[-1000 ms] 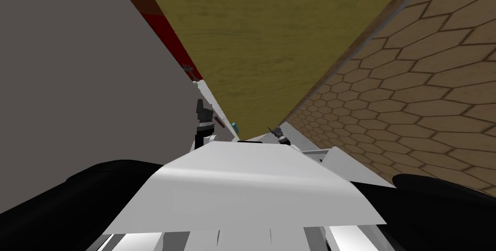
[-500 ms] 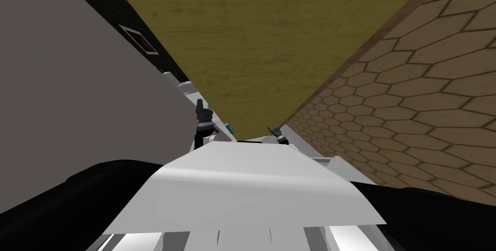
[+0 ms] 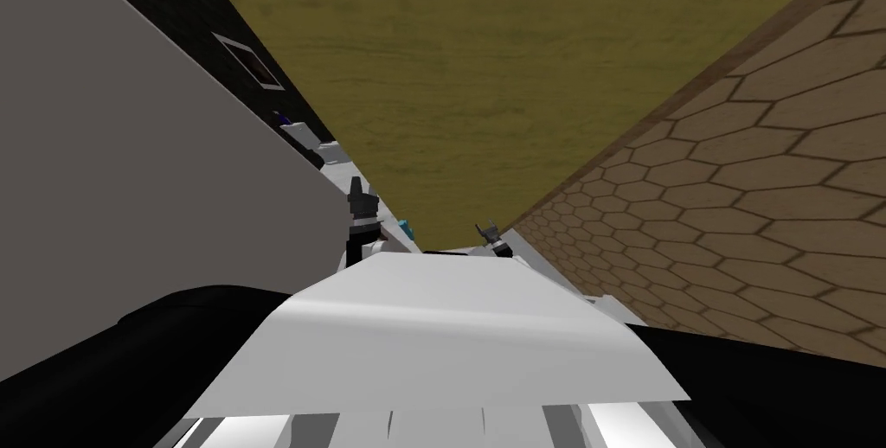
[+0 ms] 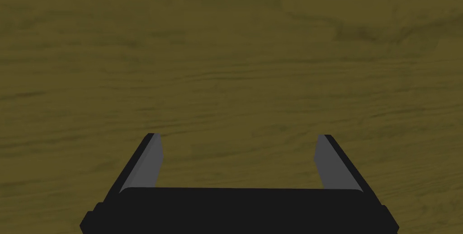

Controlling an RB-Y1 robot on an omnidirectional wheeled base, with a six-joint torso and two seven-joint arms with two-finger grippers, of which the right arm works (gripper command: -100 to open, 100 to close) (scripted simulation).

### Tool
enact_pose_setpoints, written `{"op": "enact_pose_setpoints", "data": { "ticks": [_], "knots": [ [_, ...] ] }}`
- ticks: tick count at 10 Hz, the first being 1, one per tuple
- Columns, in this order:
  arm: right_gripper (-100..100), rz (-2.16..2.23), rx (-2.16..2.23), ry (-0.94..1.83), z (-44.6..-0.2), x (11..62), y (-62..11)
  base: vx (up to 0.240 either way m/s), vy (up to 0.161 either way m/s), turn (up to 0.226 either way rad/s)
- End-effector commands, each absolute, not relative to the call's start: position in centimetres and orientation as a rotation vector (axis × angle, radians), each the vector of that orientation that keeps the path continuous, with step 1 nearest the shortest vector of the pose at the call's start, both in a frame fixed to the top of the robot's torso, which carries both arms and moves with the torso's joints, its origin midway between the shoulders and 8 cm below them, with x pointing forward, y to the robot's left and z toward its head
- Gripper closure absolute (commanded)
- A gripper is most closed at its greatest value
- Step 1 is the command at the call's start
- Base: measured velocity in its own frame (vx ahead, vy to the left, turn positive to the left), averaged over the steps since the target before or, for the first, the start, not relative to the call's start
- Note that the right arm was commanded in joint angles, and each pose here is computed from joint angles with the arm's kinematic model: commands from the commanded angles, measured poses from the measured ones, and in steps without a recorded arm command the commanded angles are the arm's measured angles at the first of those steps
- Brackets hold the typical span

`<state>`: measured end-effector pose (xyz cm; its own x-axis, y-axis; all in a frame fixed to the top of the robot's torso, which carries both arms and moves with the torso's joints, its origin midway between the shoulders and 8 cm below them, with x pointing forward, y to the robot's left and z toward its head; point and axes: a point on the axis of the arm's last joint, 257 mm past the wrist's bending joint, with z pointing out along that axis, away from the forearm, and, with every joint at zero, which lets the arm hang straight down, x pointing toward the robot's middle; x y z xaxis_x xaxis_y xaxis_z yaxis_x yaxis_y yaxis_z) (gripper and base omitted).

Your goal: Push the door open

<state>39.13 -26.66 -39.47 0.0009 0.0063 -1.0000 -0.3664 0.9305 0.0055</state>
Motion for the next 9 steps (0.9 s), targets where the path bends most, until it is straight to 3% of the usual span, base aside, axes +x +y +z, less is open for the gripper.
{"op": "enact_pose_setpoints", "data": {
  "ticks": [1,6,9],
  "knots": [
    [-100,0.297,-0.287,1.550,-39.5,39.3,-26.3,0.069,-0.020,0.059],
    [-100,0.288,-0.277,1.553,-39.5,40.2,-24.7,0.011,-0.043,0.053],
    [-100,0.281,-0.269,1.555,-39.5,40.8,-23.6,-0.079,0.006,0.086]
  ]
}}
